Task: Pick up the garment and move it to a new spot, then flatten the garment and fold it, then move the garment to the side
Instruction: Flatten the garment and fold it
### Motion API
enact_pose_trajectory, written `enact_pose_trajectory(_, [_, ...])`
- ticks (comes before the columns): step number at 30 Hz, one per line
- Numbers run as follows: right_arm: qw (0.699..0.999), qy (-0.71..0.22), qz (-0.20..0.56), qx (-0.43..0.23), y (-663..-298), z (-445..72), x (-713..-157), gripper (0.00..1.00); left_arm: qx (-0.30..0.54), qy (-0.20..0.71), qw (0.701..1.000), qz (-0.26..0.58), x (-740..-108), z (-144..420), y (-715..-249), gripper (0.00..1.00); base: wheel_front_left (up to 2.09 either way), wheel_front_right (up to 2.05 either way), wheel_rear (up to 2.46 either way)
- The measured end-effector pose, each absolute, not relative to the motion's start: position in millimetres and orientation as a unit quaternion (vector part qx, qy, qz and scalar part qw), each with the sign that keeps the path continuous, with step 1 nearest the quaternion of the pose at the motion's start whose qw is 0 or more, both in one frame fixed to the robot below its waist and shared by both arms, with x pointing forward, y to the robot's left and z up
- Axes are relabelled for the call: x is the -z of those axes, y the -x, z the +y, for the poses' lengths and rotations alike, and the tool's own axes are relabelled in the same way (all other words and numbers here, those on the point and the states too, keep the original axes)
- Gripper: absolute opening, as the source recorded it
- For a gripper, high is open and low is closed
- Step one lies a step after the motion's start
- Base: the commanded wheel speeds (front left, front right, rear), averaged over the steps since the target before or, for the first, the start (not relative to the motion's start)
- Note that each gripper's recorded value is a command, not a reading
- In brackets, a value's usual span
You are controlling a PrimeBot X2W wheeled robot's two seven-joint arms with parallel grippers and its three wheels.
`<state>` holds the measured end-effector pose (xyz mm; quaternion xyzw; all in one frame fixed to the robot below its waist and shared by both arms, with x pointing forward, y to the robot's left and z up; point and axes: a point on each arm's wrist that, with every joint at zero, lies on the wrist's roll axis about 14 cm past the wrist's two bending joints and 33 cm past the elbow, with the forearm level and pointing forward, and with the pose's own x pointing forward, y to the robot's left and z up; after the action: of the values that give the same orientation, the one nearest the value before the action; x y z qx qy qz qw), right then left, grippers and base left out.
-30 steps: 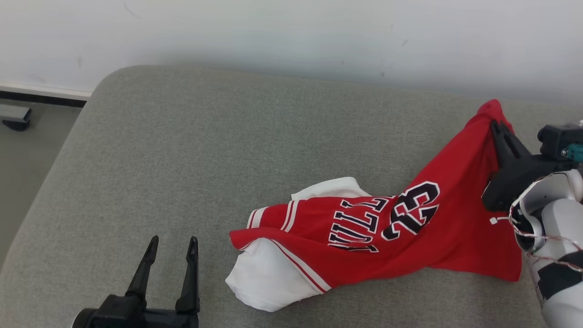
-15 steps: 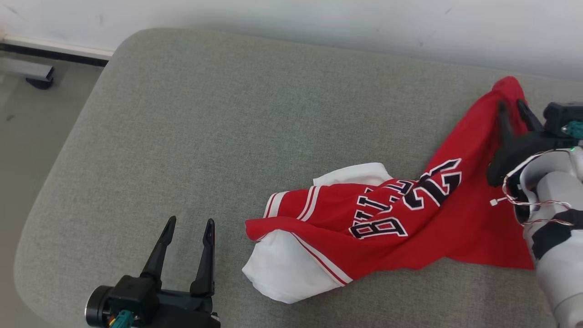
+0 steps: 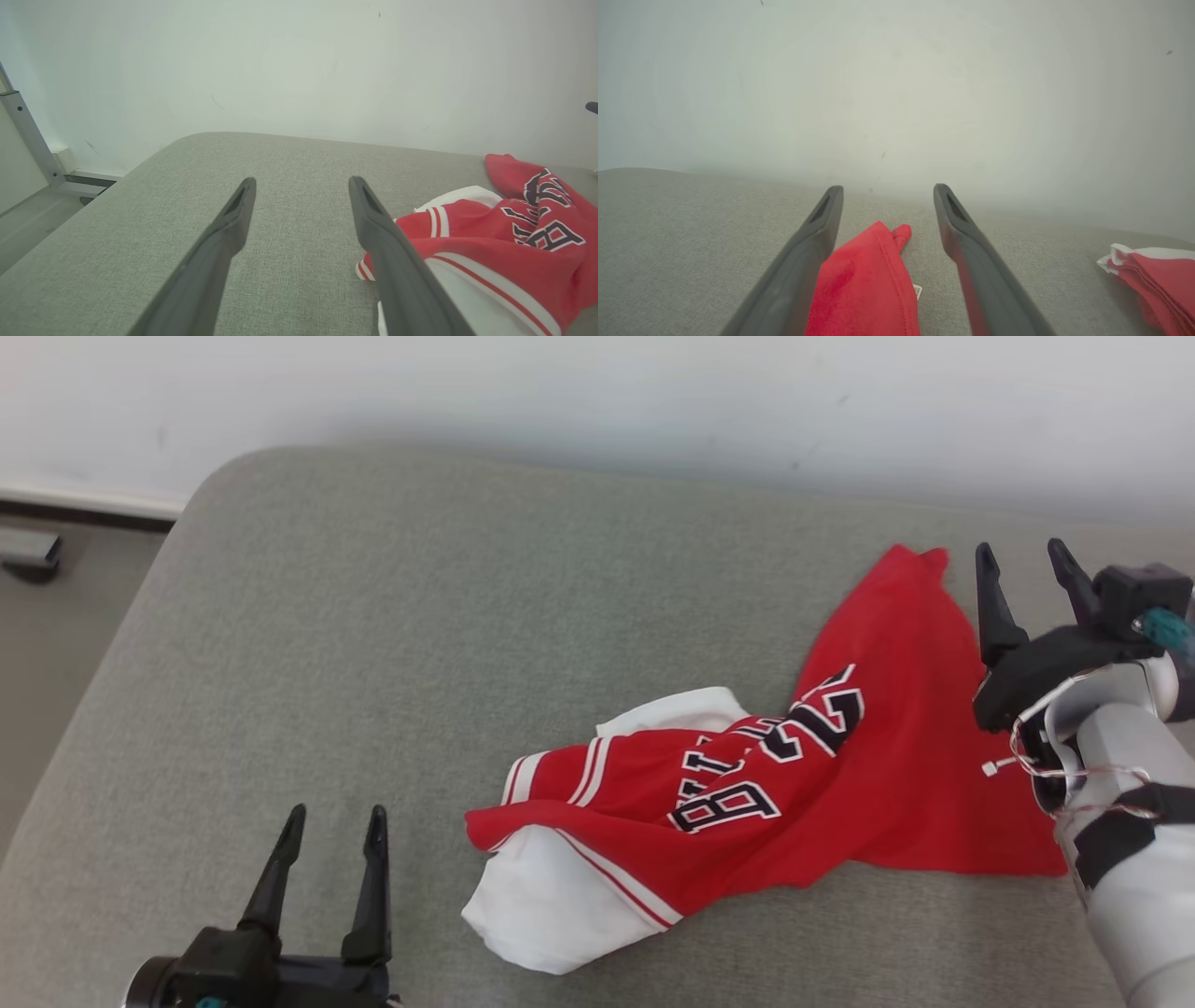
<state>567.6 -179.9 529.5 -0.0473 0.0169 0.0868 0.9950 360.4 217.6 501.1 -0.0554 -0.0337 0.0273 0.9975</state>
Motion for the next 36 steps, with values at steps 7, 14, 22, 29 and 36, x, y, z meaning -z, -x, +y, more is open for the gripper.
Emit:
enact_pose_trajectory(7, [0.997, 0.020, -0.037, -0.070, -521, -208, -554, 1.00, -0.026, 0.050, 0.997, -0.044, -507, 219, -350, 1.00, 0.00, 0.00, 0.00])
enact_pose_trajectory(14, [0.998, -0.002, -0.056, -0.041, -460, -237, -549, 1.00, -0.015, 0.045, 0.997, -0.053, -512, 214, -343, 1.00, 0.00, 0.00, 0.00])
enact_pose_trajectory(22, [0.997, -0.030, -0.068, -0.001, -403, -255, -540, 1.00, 0.005, 0.040, 0.997, -0.065, -520, 201, -340, 1.00, 0.00, 0.00, 0.00])
enact_pose_trajectory(29, [0.997, -0.045, -0.058, 0.013, -362, -245, -528, 1.00, 0.020, 0.026, 0.998, -0.061, -518, 196, -336, 1.00, 0.00, 0.00, 0.00])
enact_pose_trajectory(36, [0.997, -0.050, -0.053, 0.014, -338, -230, -528, 1.00, 0.021, 0.016, 0.998, -0.056, -515, 199, -332, 1.00, 0.00, 0.00, 0.00])
